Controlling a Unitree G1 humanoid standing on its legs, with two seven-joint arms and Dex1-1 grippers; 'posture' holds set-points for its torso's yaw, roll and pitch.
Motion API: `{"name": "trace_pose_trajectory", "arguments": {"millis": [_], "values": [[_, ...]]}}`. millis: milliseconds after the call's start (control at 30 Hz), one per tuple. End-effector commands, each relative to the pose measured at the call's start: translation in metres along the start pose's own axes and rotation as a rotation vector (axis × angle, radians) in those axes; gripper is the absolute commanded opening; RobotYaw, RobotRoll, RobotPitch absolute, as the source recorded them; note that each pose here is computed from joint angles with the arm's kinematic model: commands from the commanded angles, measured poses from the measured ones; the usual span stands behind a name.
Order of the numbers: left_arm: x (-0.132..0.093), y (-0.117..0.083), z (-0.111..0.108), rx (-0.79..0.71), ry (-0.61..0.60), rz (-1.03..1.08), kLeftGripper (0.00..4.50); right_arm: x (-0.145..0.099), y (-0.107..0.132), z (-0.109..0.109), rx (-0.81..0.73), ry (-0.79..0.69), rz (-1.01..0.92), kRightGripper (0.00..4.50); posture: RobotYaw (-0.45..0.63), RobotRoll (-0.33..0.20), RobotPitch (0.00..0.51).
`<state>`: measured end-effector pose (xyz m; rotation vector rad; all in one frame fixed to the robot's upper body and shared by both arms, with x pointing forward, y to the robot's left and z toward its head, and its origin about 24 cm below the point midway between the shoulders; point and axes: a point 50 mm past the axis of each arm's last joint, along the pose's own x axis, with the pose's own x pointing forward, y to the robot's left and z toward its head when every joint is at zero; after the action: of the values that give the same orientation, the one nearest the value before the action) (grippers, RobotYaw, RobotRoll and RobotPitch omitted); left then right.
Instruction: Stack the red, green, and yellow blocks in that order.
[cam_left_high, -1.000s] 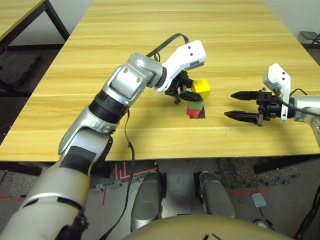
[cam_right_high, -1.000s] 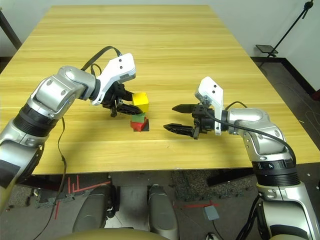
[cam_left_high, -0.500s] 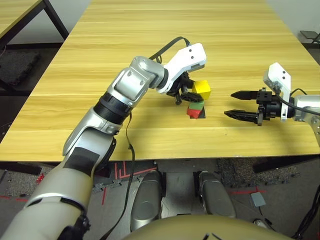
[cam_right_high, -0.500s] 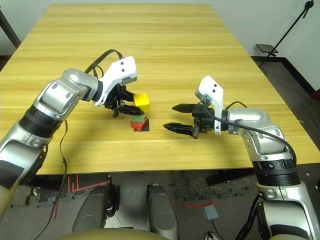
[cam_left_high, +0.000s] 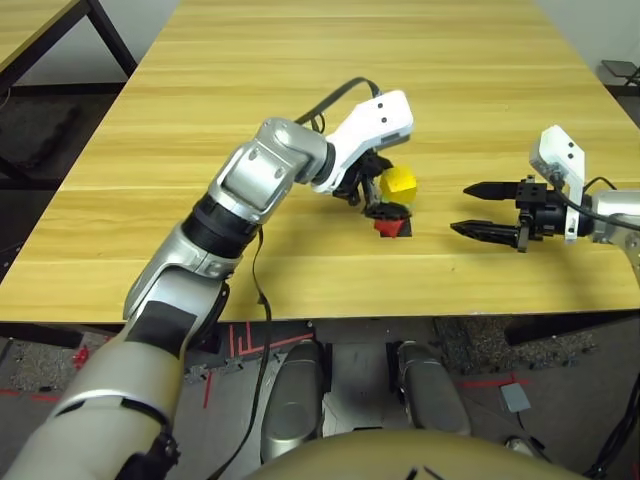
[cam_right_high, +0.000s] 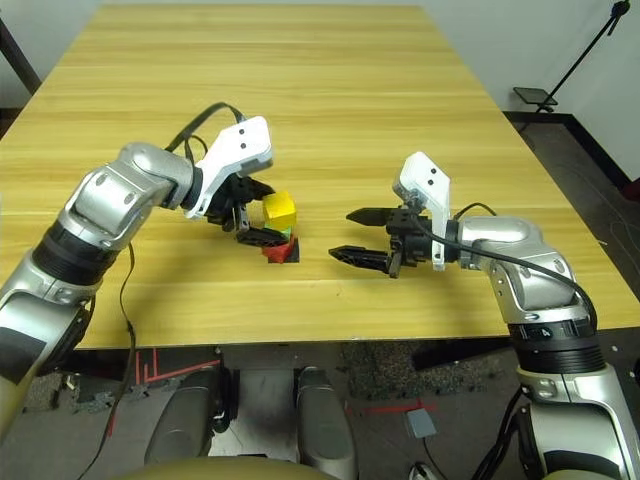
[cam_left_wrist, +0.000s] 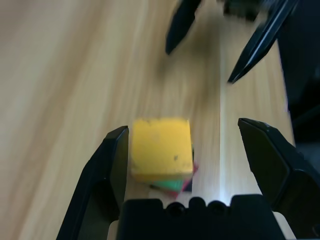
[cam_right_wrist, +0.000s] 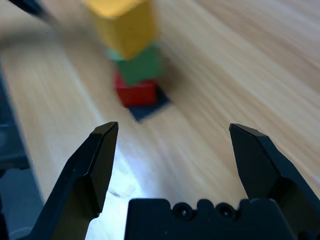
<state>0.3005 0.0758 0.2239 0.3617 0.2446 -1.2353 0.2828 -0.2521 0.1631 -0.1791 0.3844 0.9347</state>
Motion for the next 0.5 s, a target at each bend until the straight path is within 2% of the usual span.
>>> {"name": "trace_pose_trajectory", "arguments": {"millis": [33,133,233,333,500], "values": [[-0.034,-0.001,-0.020,-0.117,-0.078,0.199,4.46,-0.023,-0.020,-0.018,0.140,-0.030,-0.234,4.50,0.20,-0.073,0.074],[-0.059,-0.002,-0.056,-0.238,-0.115,0.424,4.46,-0.027,-0.029,-0.034,0.232,-0.124,-0.380,4.50,0.19,-0.084,0.069],[-0.073,0.009,-0.094,-0.300,-0.247,0.778,4.46,-0.035,-0.046,-0.050,0.252,-0.197,-0.560,4.50,0.20,-0.097,0.064],[-0.074,0.004,-0.125,-0.290,-0.331,1.003,4.46,-0.042,-0.064,-0.059,0.207,-0.240,-0.713,4.50,0.18,-0.122,0.077],[-0.070,-0.005,-0.150,-0.255,-0.375,1.239,4.46,-0.048,-0.077,-0.071,0.164,-0.298,-0.821,4.50,0.18,-0.138,0.088]]}}
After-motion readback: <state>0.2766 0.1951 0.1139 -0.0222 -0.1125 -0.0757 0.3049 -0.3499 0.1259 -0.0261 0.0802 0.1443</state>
